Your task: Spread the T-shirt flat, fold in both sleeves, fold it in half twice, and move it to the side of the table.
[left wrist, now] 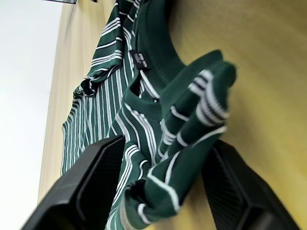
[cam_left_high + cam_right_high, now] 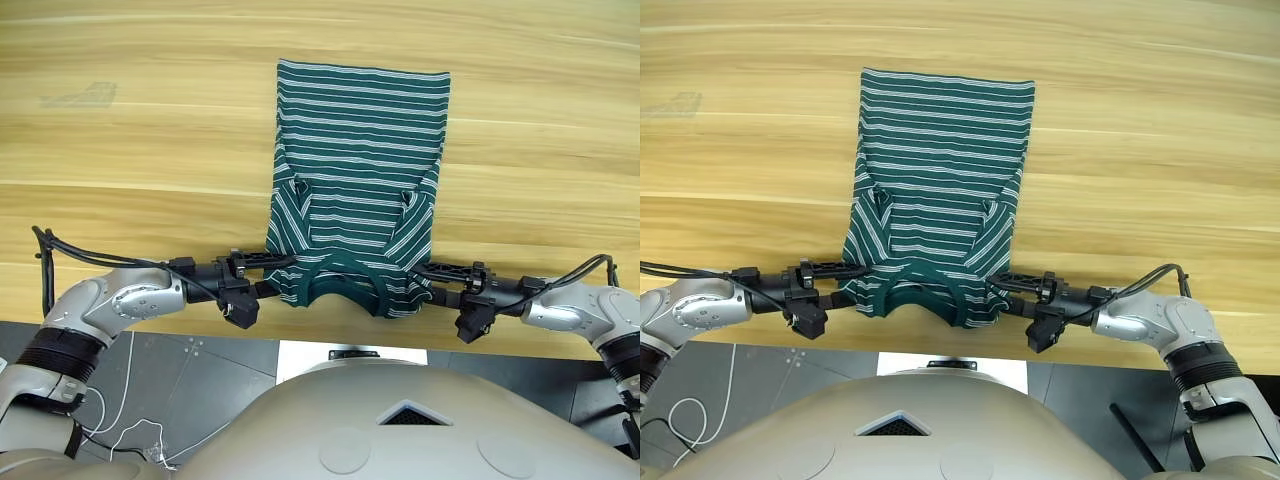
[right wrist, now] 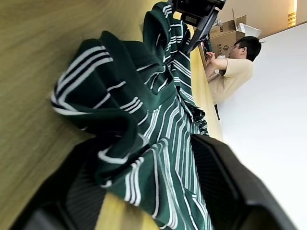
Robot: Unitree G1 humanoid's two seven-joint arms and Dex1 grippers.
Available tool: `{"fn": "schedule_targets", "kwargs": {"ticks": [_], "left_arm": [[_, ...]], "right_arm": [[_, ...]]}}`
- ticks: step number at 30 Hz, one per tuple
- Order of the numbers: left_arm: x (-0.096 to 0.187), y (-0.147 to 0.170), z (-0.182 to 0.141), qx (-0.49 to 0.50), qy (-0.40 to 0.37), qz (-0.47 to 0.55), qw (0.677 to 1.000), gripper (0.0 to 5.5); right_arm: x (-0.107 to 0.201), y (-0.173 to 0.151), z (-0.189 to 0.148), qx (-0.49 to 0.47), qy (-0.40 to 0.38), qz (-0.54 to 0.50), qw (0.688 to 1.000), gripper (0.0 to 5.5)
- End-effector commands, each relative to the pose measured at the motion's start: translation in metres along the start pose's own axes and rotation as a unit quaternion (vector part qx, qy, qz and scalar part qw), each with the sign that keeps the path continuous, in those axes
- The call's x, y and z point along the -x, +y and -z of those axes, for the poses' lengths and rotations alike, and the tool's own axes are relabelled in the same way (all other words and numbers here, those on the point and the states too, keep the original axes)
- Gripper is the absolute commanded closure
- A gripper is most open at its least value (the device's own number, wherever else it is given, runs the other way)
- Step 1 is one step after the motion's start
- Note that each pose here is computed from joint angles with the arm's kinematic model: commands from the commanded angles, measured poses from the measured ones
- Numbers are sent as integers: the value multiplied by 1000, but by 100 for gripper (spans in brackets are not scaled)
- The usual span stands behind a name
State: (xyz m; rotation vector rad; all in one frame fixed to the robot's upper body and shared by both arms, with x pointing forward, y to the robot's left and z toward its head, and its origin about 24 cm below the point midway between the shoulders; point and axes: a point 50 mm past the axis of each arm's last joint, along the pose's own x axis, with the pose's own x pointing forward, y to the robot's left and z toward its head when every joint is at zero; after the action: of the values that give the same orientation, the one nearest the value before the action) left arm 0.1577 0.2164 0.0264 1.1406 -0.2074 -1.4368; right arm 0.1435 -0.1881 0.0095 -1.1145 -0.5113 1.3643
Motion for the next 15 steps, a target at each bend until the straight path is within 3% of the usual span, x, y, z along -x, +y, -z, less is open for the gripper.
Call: {"fn": "schedule_targets", "kwargs": {"ticks": [1, 5, 13, 15], "left_arm": [[4, -39, 22, 48, 84, 104, 990, 269], [5, -42, 25, 50, 88, 108, 989, 269], [5, -47, 17, 48, 59, 126, 989, 408], [7, -48, 16, 50, 55, 131, 989, 439]], "right_arm": [[5, 9, 0, -4, 11, -43, 999, 342], [5, 11, 0, -9, 12, -46, 999, 419], [3, 11, -1, -13, 11, -45, 999, 542], [3, 11, -1, -14, 10, -47, 999, 550]]}}
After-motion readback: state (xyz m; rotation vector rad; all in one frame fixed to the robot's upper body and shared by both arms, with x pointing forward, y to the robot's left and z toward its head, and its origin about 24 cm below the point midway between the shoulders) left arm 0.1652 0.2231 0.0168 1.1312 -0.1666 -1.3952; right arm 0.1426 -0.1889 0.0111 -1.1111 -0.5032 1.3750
